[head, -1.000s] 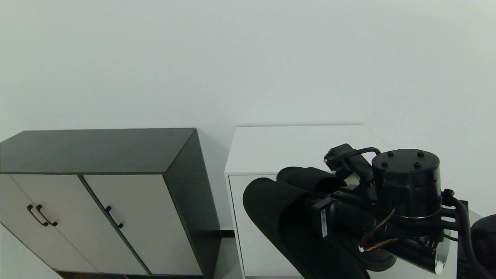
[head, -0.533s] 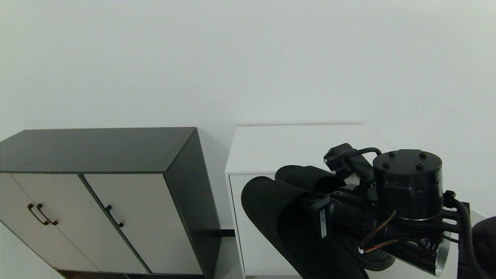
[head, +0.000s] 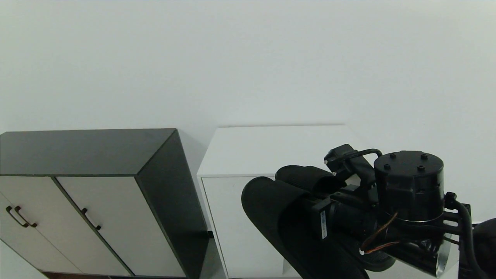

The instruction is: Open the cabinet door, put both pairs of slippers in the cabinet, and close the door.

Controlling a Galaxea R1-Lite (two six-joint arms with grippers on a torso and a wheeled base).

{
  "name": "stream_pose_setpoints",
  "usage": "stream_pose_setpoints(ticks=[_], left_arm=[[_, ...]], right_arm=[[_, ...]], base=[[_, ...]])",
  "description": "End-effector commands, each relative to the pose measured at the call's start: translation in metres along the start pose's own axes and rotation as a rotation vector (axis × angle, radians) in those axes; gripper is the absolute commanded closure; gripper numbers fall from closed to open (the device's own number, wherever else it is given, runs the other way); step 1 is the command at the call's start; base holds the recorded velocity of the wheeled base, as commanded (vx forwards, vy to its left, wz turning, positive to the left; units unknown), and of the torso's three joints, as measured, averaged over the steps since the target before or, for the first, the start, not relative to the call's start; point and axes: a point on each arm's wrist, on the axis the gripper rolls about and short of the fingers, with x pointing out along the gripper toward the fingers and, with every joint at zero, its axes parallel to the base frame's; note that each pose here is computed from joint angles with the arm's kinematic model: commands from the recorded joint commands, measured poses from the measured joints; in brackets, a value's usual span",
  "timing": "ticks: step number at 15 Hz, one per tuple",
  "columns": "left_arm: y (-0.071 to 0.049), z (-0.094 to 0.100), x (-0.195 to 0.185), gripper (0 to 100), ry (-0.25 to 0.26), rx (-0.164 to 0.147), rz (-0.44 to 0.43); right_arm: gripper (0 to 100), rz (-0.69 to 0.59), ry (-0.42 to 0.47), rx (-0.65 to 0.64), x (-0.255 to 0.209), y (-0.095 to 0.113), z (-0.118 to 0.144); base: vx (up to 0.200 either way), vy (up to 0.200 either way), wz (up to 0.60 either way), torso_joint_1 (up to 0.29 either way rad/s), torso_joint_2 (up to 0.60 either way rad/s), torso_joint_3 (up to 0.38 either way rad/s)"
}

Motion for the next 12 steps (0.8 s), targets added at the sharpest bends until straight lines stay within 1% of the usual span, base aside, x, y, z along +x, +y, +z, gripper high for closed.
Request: stream_pose_setpoints(ticks=[1, 8, 12], left_arm=[[0.0, 0.0, 0.0, 100, 0.0, 0.0, 0.0], [0.0, 0.0, 0.0, 100, 0.0, 0.0, 0.0], [0.0, 0.0, 0.0, 100, 0.0, 0.0, 0.0]], right_arm=[[100, -0.002, 0.004, 0.0, 0.0, -0.0008, -0.0014], [100, 0.004, -0.004, -0.018, -0.0002, -0.0025, -0.0044], [100, 0.002, 0.0, -0.019, 0.0005, -0.0026, -0.0055]], base=[[0.0, -0.2, 0.0, 0.007, 0.01, 0.002], [0.0, -0.2, 0.0, 0.006, 0.0, 0.002], [0.0, 0.0, 0.0, 0.0, 0.0, 0.0]])
